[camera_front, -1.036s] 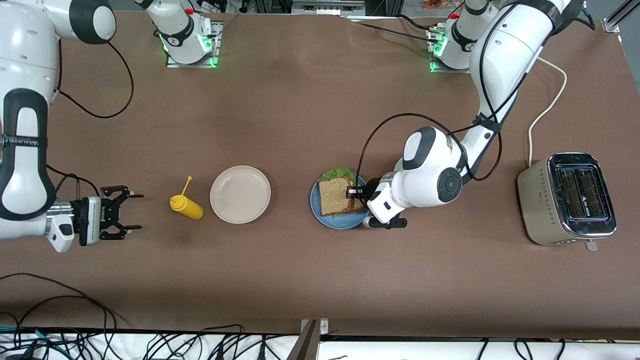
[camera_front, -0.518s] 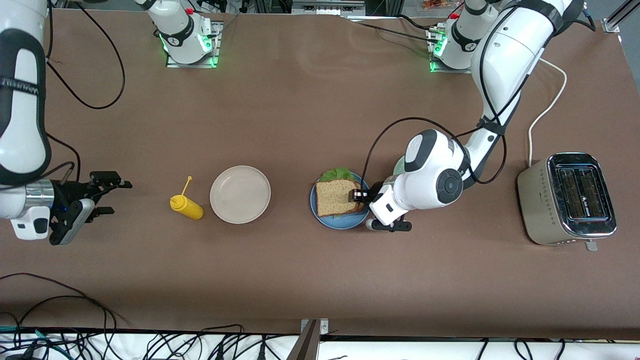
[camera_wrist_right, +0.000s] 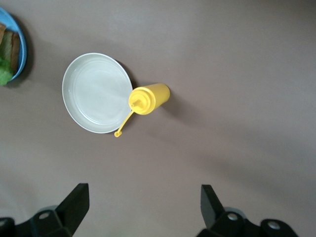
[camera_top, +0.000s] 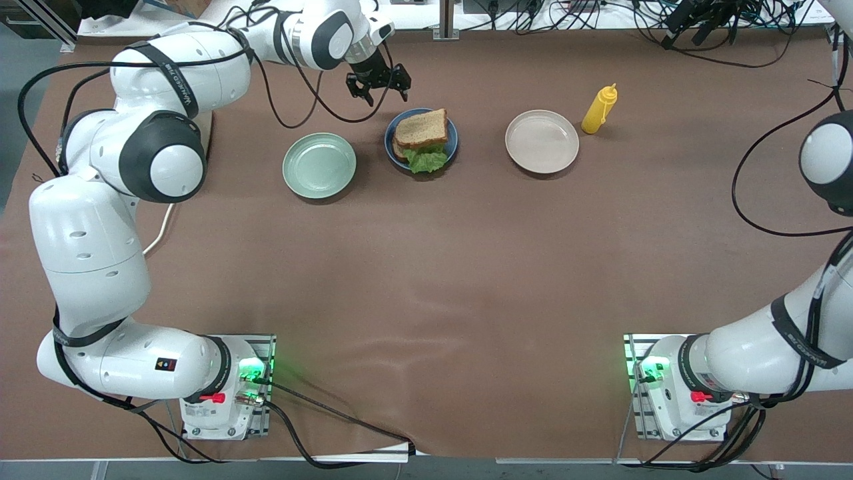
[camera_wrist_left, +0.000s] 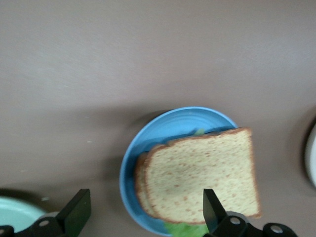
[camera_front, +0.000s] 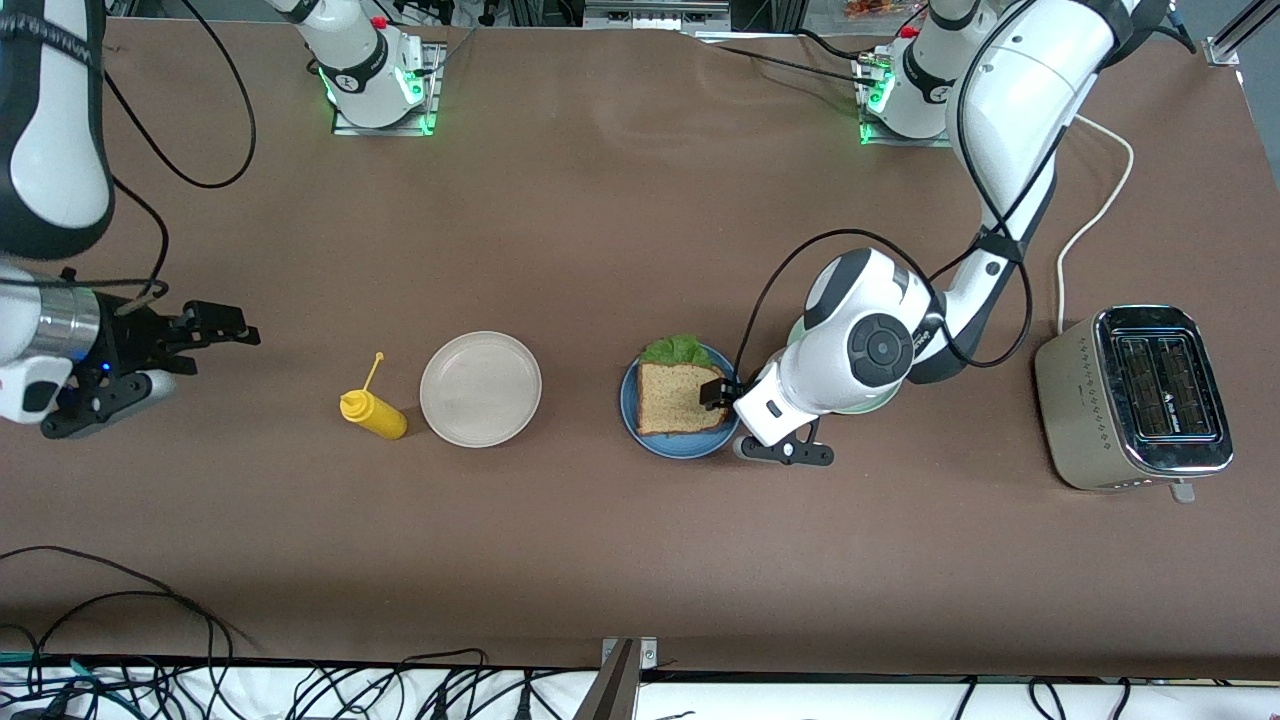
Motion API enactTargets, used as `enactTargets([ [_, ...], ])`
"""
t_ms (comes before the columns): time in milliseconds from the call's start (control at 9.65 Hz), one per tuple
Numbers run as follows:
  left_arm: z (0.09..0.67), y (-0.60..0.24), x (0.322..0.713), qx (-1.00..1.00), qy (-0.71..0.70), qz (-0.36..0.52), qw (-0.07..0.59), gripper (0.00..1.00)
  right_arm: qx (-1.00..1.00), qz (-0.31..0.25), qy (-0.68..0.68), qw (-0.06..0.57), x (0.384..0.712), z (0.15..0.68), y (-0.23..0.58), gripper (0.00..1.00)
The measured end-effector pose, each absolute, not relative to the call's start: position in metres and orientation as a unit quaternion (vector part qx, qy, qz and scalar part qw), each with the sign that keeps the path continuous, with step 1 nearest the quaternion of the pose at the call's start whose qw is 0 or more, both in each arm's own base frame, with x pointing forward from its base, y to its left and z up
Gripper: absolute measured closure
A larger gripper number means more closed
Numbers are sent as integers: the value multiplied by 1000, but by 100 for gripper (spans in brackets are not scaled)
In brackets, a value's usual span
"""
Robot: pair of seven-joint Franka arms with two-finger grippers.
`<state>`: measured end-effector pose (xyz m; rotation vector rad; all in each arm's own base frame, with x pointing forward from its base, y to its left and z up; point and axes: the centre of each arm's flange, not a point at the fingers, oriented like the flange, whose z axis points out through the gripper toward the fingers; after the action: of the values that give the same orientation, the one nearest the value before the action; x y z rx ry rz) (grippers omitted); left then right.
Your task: Make sandwich in blue plate with both arms
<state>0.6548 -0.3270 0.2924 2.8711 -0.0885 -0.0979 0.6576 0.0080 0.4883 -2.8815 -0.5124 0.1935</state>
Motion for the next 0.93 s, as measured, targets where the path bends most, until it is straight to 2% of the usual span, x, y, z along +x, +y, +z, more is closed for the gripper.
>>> enactTargets([
  [311, 355, -310, 649, 996, -68, -16, 47, 0, -992, 49, -99, 66, 613, 551, 24, 0],
  [726, 450, -265, 641, 999, -43, -3, 6, 0, -995, 28, -76, 57, 545, 606, 27, 0],
  [933, 488, -224, 642, 1000, -12, 11, -12, 0, -996, 28, -75, 51, 529, 618, 21, 0],
])
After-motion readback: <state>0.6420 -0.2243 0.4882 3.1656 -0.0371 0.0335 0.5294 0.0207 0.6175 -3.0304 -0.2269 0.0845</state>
